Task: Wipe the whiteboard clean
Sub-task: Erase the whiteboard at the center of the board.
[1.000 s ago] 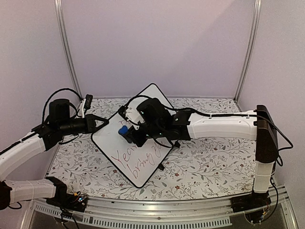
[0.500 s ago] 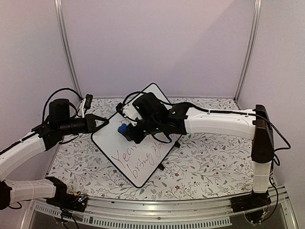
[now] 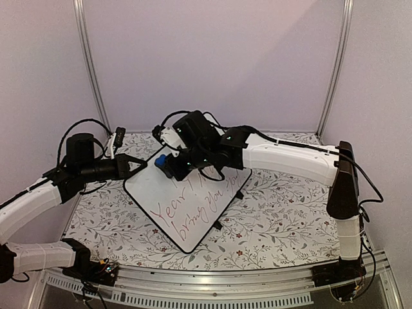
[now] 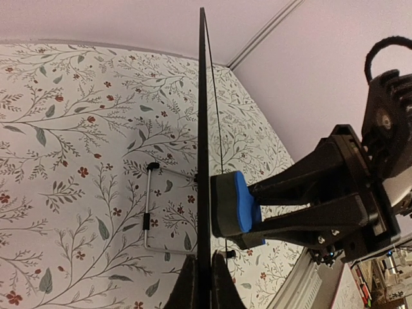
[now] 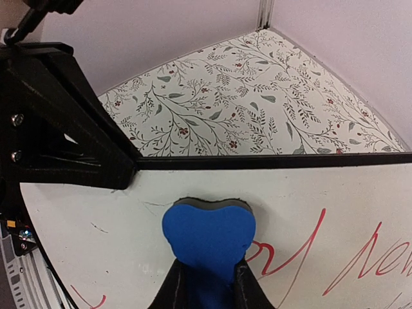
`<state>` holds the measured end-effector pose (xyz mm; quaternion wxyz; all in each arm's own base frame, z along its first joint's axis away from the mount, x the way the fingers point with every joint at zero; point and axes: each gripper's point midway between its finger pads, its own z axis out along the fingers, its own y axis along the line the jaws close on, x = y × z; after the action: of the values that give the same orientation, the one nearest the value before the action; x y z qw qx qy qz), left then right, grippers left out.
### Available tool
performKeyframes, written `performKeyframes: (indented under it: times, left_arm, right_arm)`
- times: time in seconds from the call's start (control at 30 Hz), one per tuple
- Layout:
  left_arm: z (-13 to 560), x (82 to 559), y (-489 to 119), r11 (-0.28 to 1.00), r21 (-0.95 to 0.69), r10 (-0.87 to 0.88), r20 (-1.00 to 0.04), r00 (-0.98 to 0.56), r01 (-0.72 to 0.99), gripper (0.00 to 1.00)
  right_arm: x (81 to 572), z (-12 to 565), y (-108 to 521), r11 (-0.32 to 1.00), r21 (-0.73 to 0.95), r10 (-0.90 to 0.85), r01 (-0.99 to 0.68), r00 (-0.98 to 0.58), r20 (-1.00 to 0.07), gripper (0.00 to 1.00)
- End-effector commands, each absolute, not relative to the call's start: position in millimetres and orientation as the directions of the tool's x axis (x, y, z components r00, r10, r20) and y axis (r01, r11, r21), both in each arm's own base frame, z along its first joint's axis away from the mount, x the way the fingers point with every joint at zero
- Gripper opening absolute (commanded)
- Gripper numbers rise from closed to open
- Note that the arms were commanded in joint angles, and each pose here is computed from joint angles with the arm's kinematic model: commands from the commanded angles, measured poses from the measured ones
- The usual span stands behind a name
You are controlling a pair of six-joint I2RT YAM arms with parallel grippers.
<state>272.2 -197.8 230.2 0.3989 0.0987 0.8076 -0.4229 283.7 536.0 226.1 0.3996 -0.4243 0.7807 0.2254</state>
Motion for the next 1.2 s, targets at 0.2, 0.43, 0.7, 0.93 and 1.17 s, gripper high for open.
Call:
performKeyframes:
  times: [0.2, 0.43, 0.7, 0.93, 1.17]
  left_arm:
    - [254.5, 260.4, -213.3, 0.531, -0.585, -0.145, -0.776, -0.614, 0.613, 0.0]
    - [255.3, 260.4, -212.7, 0.531, -0.585, -0.147, -0.776, -0.613, 0.613, 0.0]
    - [255.1, 260.1, -212.5, 0.532, -0.585, -0.148, -0.776, -0.613, 0.613, 0.0]
    - [254.7, 260.3, -212.6, 0.532, -0.585, -0.147, -0.776, -0.614, 0.612, 0.0]
    - [254.3, 260.3, -213.0, 0.531, -0.586, -0.147, -0.775, -0.615, 0.611, 0.0]
  right_arm:
    - [302.5, 196.0, 527.5, 0.583, 0.027, -0.496, -0.812, -0.382, -0.779, 0.02]
    - [289.8, 177.6, 515.6, 0.573, 0.052, -0.52, -0.818, -0.412, -0.748, 0.02]
    - [280.4, 166.8, 505.0, 0.573, 0.075, -0.528, -0.816, -0.438, -0.728, 0.02]
    - [273.9, 157.7, 495.4, 0.576, 0.08, -0.54, -0.813, -0.453, -0.709, 0.02]
    - [267.2, 151.0, 488.8, 0.578, 0.061, -0.561, -0.814, -0.45, -0.695, 0.01]
